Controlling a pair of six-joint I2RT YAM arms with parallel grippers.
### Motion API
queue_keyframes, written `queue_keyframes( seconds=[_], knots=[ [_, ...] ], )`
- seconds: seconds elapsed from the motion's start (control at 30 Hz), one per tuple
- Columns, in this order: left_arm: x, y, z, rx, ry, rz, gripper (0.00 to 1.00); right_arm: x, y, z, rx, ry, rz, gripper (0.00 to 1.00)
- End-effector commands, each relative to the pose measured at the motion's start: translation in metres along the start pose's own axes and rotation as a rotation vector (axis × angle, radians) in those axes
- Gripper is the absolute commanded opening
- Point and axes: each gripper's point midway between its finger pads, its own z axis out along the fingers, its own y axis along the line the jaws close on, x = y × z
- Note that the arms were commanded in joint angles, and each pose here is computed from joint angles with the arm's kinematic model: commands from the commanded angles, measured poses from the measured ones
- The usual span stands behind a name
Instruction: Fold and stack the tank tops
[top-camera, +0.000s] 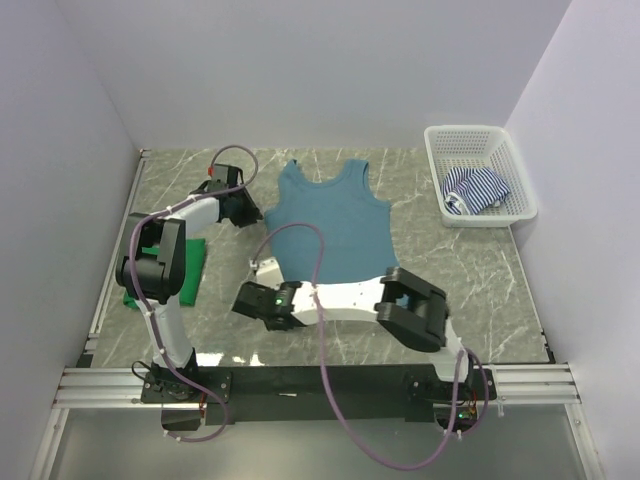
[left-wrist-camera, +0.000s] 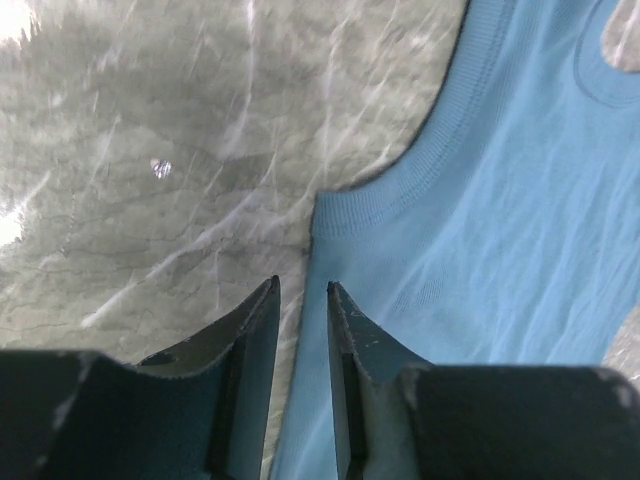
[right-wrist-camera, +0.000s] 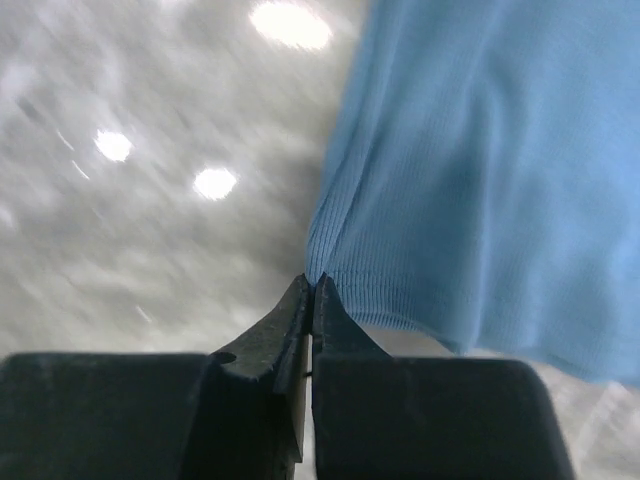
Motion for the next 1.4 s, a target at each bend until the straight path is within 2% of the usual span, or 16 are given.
queue_keyframes(
  seconds=[0.0, 0.23, 0.57, 0.77, 0.8, 1.07, 1.37],
  knots=[
    [0.004, -0.002, 0.002, 0.040, -0.008, -0.026, 0.32, -0.022, -0.002, -0.042, -0.127, -0.062, 0.083, 0.00],
    [0.013, 0.003, 0.001, 0.063, -0.020, -0.047, 0.38, -0.013, -0.011, -0.056, -0.239, -0.047, 0.147, 0.00],
    [0.023, 0.001, 0.015, 0.066, 0.010, -0.036, 0.34, -0.006, -0.014, -0.057, -0.253, -0.032, 0.171, 0.00],
    [0.025, -0.002, 0.021, 0.045, 0.017, -0.020, 0.27, -0.007, -0.015, -0.061, -0.259, -0.033, 0.179, 0.00],
    [0.023, -0.002, 0.021, 0.043, 0.011, -0.016, 0.19, -0.005, -0.015, -0.061, -0.262, -0.027, 0.175, 0.00],
    [0.008, -0.011, 0.007, 0.038, -0.026, 0.007, 0.00, -0.001, -0.003, -0.053, -0.283, 0.004, 0.185, 0.00],
    [-0.004, 0.001, -0.006, 0.009, -0.061, 0.000, 0.00, 0.004, 0.023, -0.039, -0.304, 0.044, 0.175, 0.00]
  ],
)
